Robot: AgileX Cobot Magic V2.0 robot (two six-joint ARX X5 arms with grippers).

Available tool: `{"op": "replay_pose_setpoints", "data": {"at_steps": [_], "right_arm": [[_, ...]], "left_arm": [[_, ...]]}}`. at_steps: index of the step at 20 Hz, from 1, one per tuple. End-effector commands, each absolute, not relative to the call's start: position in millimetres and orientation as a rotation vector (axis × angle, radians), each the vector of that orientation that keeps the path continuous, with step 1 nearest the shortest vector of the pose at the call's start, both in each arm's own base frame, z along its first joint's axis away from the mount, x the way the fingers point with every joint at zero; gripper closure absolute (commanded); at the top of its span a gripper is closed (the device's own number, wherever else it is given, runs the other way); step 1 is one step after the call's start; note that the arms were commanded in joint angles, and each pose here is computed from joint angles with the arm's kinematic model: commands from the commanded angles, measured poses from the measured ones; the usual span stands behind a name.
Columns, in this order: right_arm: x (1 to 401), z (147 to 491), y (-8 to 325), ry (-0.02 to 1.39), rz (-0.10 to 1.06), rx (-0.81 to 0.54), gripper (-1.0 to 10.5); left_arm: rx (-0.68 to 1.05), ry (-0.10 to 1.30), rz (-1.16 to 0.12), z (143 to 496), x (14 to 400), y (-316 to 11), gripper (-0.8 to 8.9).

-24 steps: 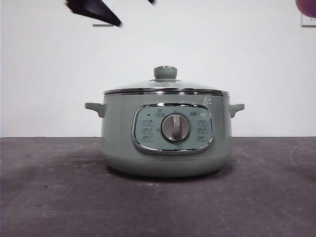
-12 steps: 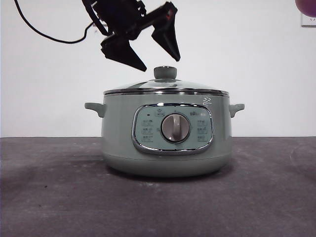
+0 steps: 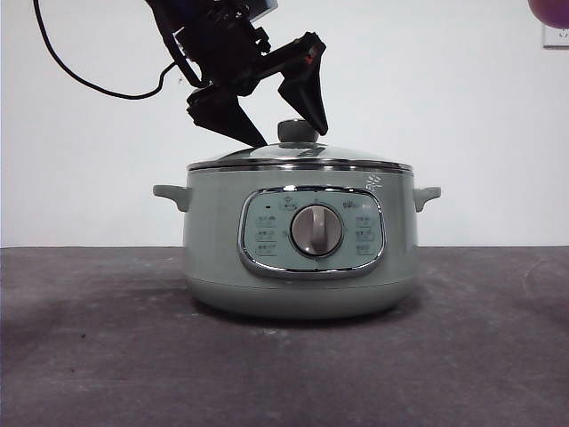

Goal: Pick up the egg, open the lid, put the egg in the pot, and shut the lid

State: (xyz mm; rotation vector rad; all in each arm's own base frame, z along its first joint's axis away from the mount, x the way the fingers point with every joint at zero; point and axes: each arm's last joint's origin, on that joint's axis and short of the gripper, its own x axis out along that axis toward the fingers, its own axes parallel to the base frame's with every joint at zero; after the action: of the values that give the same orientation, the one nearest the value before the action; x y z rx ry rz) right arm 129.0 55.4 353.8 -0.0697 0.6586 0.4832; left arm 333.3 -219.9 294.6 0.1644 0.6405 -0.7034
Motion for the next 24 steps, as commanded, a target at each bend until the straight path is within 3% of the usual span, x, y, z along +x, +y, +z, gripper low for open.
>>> {"op": "replay_pose_setpoints", "data": {"at_steps": [1,4,7,15,24], "right_arm": [[129,353,56,0.653,0.483,-0.075,9.6],[129,353,56,0.653,0.483,-0.075,9.6],[130,353,56,0.653,0.483,-0.076,9.6],[129,353,56,0.653,0.483,-0.075,9.6],[131,354,56,0.635,0.485,-0.072,9.6]], "left_arm": [[0.162,0.641,-0.718,293,334,-223,6.49],[0.162,0.641,-0.720,293,334,-223,7.01],[0.161,0.641,-0.721,293,334,-223,8.25],[0.155,0.624,-0.723,301,332,-220,8.21],[0.120,0.440,-0.724,369,293,-195,8.21]]}}
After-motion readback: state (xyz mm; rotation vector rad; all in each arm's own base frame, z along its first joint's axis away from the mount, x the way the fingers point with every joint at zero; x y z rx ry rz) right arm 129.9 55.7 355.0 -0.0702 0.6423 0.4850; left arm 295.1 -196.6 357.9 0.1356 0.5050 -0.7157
